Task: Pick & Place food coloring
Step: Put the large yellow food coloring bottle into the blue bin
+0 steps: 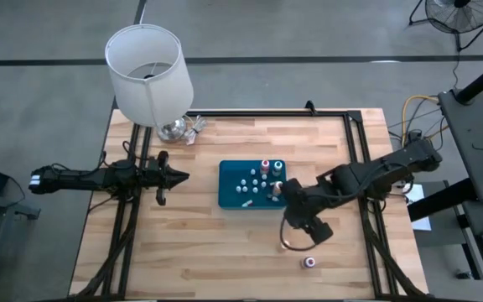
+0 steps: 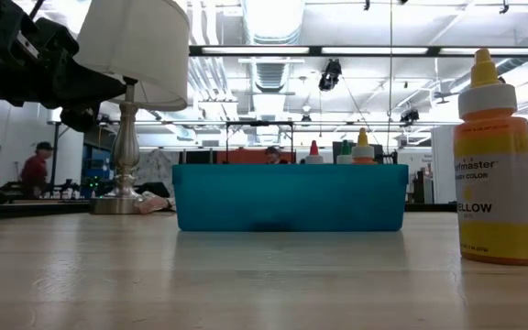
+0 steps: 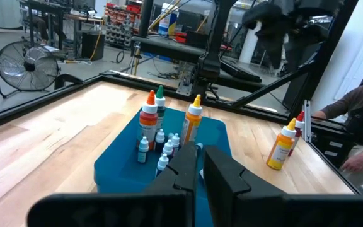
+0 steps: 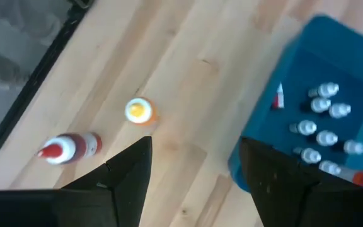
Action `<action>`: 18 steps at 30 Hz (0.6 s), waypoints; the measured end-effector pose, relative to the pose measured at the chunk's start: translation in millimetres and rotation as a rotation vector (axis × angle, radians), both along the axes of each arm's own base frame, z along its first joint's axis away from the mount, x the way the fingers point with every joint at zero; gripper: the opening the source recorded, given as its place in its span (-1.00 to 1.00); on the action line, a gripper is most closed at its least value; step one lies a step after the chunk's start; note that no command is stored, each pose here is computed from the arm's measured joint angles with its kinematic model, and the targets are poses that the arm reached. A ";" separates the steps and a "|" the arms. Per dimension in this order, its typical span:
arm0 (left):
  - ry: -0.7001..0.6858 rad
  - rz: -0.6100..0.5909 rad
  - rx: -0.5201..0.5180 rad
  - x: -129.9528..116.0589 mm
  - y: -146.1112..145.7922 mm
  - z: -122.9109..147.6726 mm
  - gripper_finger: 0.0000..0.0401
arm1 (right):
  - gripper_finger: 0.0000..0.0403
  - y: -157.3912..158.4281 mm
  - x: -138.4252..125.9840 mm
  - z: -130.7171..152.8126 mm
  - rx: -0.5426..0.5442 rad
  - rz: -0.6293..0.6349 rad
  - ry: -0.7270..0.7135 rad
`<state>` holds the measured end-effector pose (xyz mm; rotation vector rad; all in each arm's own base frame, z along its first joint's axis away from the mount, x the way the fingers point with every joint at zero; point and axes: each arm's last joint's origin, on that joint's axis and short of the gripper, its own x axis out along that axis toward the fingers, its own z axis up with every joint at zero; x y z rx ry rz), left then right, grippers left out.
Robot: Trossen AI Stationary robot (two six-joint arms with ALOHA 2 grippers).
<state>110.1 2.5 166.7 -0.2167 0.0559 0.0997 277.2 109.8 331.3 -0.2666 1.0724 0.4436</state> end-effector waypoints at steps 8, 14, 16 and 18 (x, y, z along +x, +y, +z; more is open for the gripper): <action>0.000 0.000 0.000 0.0 0.0 0.0 -0.99 | 0.12 22.9 -15.6 5.9 -0.042 0.202 -0.051; 0.000 0.000 0.000 0.0 0.0 0.0 -0.99 | 0.12 41.8 -20.0 6.1 -0.032 0.279 -0.090; 0.000 0.000 0.000 0.0 0.0 0.0 -0.99 | 0.12 47.1 -18.9 4.7 -0.026 0.295 -0.100; 0.000 0.000 0.000 0.0 0.0 0.0 -0.99 | 0.12 50.3 -16.6 2.1 -0.023 0.294 -0.100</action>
